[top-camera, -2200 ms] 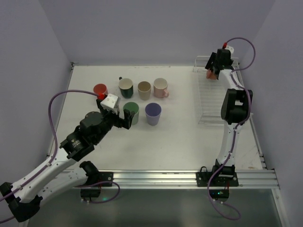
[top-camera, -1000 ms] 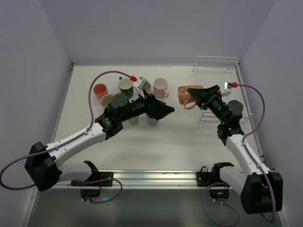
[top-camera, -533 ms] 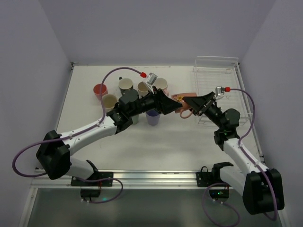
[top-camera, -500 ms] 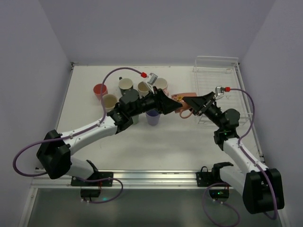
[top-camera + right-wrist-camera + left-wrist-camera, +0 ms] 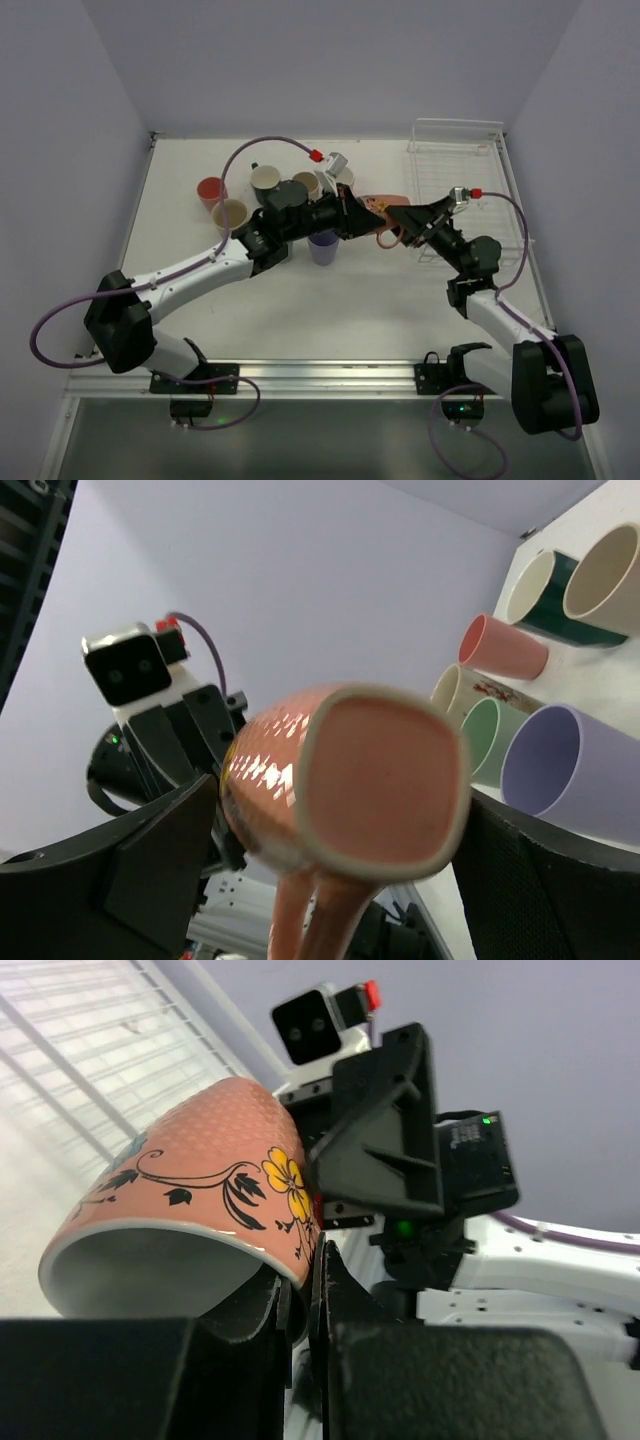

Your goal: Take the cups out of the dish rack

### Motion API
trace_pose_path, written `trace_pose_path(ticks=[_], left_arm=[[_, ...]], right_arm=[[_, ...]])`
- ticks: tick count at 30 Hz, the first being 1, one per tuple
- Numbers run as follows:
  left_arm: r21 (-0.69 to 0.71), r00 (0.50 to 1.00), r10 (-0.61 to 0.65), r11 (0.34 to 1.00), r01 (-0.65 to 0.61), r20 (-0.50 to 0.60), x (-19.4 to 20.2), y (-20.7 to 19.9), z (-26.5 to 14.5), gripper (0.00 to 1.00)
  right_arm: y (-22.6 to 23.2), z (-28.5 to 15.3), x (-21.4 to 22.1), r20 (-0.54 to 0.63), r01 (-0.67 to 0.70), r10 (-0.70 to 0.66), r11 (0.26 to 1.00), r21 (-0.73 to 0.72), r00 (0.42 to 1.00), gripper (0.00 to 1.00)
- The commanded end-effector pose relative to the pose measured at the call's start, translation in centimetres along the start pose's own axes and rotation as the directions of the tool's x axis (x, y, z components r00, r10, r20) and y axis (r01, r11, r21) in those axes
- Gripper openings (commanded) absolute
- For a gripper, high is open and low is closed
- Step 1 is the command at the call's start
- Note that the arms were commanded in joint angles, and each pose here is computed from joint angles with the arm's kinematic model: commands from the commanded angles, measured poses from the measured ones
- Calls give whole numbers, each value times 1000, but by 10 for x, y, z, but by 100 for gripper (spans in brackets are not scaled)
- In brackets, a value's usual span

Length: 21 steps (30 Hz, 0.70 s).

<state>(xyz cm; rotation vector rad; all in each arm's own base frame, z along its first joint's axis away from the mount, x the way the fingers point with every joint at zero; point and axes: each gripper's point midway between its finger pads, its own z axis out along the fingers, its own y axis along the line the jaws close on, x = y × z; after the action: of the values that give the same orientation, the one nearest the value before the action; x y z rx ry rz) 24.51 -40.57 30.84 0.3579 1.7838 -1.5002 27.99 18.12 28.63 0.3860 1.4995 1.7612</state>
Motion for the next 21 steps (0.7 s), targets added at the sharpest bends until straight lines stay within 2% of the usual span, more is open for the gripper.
trace_pose_path(ticks=[1,2,3,5,6,7,8,10,13,15,16,18,19,21], left_arm=[[-100,976,214,973,-210,33,-37,-8,0,0],[-110,971,238,966,-233,36,-49,-14,0,0],[-155,965,261,952,-263,-31,-40,-1,0,0],[-235,957,272,928,-288,-100,-39,9,-6,0],[-253,946,295,913,-320,-131,-38,14,-5,0],[-277,941,305,901,-334,-144,-40,18,-6,0],[-297,937,296,892,-341,-186,-35,24,-9,0],[-302,924,316,878,-371,-214,-39,23,-1,0],[-340,906,320,850,-403,-276,-38,34,8,0],[-365,889,307,828,-425,-340,-26,50,15,0],[-368,886,321,821,-436,-334,-34,45,20,0],[-381,855,290,801,-462,-429,-12,66,30,0],[-382,854,308,793,-474,-420,-21,58,36,0],[-383,810,286,769,-513,-512,6,75,46,0]], right_arm=[[18,-4,17,-67,99,-103,993,-62,992,95],[11,-3,16,-71,115,-116,993,-17,991,98],[18,-5,13,-43,145,-146,989,-15,988,99],[2,-6,8,-33,199,-196,974,106,980,99],[-4,-8,-3,12,221,-226,959,177,974,99],[-16,-20,-3,14,218,-231,934,284,973,99],[-9,-22,-13,26,304,-329,898,316,944,99],[-15,-42,-32,75,348,-428,814,464,901,99],[-27,-68,-43,85,358,-499,721,594,863,99],[-26,-81,-42,95,360,-521,699,618,848,99],[-38,-92,-40,90,340,-518,671,659,851,99],[-36,-104,-38,112,338,-535,668,663,837,99],[-45,-112,-34,103,327,-529,653,683,842,99],[-41,-122,-34,125,332,-555,647,686,822,99]])
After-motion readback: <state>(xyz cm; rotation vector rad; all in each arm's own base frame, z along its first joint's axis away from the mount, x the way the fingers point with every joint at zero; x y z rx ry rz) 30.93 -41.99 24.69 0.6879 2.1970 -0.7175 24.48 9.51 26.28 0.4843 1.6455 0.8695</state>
